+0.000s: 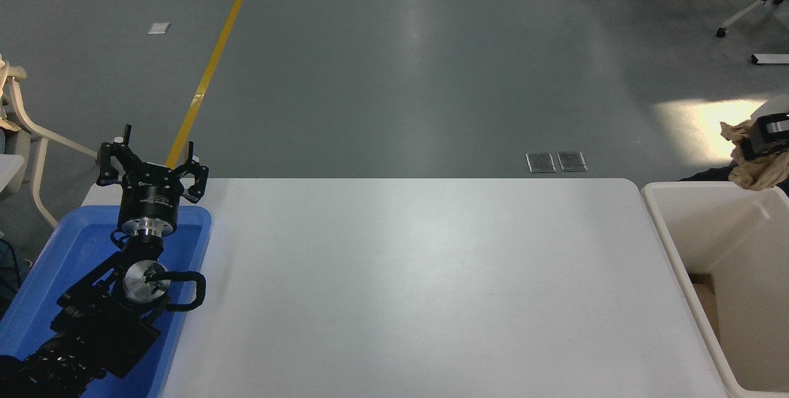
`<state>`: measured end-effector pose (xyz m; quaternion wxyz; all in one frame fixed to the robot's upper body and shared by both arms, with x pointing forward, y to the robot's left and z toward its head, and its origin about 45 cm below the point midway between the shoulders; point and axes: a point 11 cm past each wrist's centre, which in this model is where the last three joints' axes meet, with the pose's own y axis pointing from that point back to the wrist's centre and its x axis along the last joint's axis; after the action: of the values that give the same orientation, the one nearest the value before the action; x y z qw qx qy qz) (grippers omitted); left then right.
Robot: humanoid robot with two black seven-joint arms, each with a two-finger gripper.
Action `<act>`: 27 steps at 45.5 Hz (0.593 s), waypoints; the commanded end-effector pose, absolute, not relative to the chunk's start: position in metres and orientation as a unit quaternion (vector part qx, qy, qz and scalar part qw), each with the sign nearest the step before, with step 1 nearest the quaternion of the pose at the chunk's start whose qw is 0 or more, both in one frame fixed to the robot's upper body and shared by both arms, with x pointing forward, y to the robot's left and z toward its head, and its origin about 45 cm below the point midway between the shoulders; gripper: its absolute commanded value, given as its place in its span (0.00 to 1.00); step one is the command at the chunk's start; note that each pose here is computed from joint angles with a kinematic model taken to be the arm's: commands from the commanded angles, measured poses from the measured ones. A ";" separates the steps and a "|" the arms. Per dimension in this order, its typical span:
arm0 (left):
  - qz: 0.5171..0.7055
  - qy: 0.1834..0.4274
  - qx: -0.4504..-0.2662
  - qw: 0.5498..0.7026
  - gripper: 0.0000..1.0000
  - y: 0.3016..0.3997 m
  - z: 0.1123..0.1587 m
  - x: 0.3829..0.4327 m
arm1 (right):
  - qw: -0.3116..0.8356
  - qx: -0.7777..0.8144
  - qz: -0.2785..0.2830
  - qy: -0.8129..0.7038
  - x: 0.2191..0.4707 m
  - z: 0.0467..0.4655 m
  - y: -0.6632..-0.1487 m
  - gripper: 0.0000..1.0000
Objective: Pick up paper ball place in dustbin
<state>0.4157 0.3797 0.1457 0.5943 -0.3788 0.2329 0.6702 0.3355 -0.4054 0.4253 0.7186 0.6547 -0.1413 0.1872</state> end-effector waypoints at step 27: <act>0.670 0.233 -0.379 0.594 0.99 0.3796 0.1457 0.4158 | 0.692 0.687 0.146 -0.169 0.337 0.417 -0.403 0.00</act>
<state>0.4157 0.3796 0.1457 0.5943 -0.3789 0.2329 0.6701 0.3368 -0.4006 0.4208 0.6939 0.6835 -0.1654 0.1549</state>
